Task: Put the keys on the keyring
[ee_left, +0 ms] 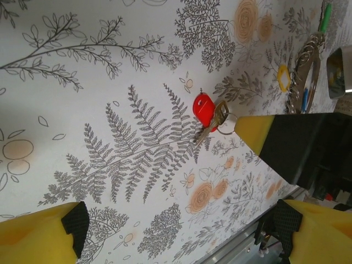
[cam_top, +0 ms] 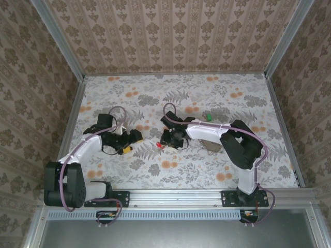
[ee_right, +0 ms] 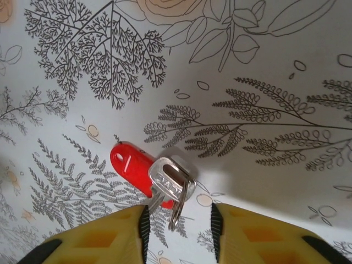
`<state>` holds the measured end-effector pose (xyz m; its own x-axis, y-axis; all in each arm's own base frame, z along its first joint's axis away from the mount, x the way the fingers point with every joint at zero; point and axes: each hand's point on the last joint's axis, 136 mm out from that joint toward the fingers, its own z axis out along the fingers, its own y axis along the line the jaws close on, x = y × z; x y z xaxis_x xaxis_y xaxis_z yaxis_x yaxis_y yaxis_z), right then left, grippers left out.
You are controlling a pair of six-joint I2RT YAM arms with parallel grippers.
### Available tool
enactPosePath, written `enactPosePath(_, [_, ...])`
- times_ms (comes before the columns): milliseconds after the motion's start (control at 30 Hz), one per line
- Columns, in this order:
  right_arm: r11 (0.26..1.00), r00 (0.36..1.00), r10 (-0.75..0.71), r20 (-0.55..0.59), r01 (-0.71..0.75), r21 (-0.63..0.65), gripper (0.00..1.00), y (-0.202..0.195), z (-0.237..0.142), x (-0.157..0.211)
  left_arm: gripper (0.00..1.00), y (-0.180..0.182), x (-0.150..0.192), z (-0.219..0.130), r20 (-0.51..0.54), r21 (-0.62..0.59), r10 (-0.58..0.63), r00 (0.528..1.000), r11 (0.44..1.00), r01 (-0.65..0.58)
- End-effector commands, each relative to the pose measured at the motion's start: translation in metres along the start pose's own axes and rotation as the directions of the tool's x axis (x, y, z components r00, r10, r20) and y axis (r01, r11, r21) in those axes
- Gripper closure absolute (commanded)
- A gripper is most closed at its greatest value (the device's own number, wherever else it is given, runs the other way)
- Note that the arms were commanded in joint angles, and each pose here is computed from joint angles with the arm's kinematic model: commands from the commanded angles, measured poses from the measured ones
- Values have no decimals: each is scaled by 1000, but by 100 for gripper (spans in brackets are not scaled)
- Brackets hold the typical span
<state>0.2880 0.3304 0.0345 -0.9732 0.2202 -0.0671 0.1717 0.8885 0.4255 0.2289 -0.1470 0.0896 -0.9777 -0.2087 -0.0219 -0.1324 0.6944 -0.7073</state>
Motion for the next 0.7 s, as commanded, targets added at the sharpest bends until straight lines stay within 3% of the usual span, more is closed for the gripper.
enactPosePath(0, [999,999,30,-25,-31,-30,70,14,3,2,9,0,5,-4,-6,0,-13,1000,1000,13])
enactPosePath(200, [1000,999,14,-36,-14,4,81,7,2,5,11,-1,5,-3,2,8,4,1000,1000,-4])
enactPosePath(333, [999,999,-29,-14,30,23,73,1,-13,6,11,-2,4,-4,5,7,18,1000,1000,-18])
enactPosePath(467, [987,990,-133,51,128,93,70,-20,-54,-10,12,-12,5,-1,-1,16,84,996,996,-84])
enactPosePath(667, [989,989,33,147,-54,140,71,-91,-102,-10,13,-48,11,9,6,39,261,965,965,-261])
